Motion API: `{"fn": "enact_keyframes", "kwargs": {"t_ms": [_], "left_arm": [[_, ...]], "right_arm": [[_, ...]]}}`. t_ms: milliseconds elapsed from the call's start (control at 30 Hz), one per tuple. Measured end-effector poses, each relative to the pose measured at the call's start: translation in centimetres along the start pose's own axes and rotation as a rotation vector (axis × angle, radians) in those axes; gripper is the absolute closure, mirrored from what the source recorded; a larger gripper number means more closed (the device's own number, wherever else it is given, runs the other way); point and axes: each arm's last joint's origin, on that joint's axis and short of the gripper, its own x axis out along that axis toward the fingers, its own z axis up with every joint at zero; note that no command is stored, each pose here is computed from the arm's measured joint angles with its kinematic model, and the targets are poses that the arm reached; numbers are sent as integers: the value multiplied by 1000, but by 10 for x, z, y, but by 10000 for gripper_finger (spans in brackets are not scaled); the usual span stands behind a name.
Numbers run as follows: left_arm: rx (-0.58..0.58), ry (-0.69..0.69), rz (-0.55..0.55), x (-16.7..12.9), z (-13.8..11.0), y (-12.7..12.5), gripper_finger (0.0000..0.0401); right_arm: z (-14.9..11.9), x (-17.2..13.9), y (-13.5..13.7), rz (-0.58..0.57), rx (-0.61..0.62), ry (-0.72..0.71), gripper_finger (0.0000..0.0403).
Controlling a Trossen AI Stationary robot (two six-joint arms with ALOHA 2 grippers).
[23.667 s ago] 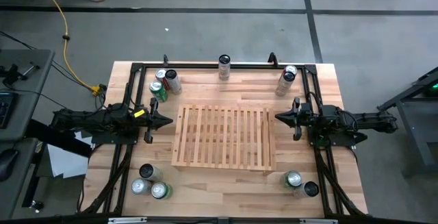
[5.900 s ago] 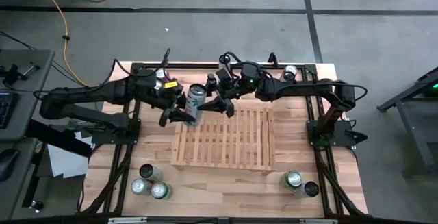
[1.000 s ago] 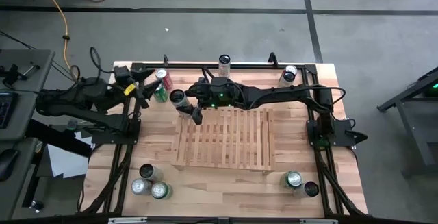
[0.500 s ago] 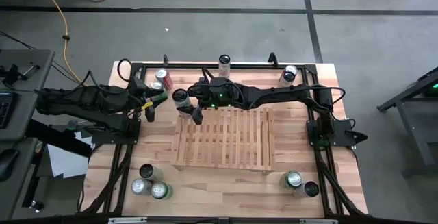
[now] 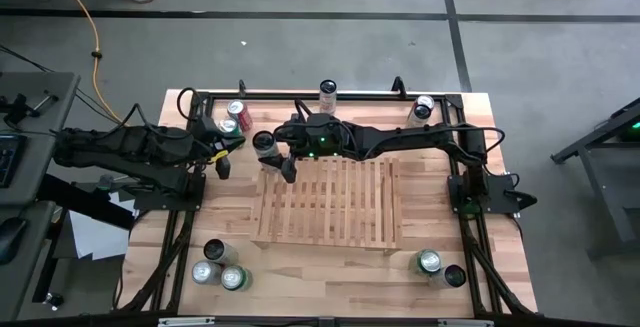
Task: Place canned beverage on shelf
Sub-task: Put the top left white pink soda can on the shelf, then put the top white pink soda can aligned with other white pink soda can on the shelf
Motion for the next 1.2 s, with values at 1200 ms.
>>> {"fn": "enact_keyframes", "kwargs": {"t_ms": [1200], "left_arm": [[-1, -25, 56, -7, -1, 8, 401]], "right_arm": [[1, -54, -11, -74, -86, 441, 13]]}}
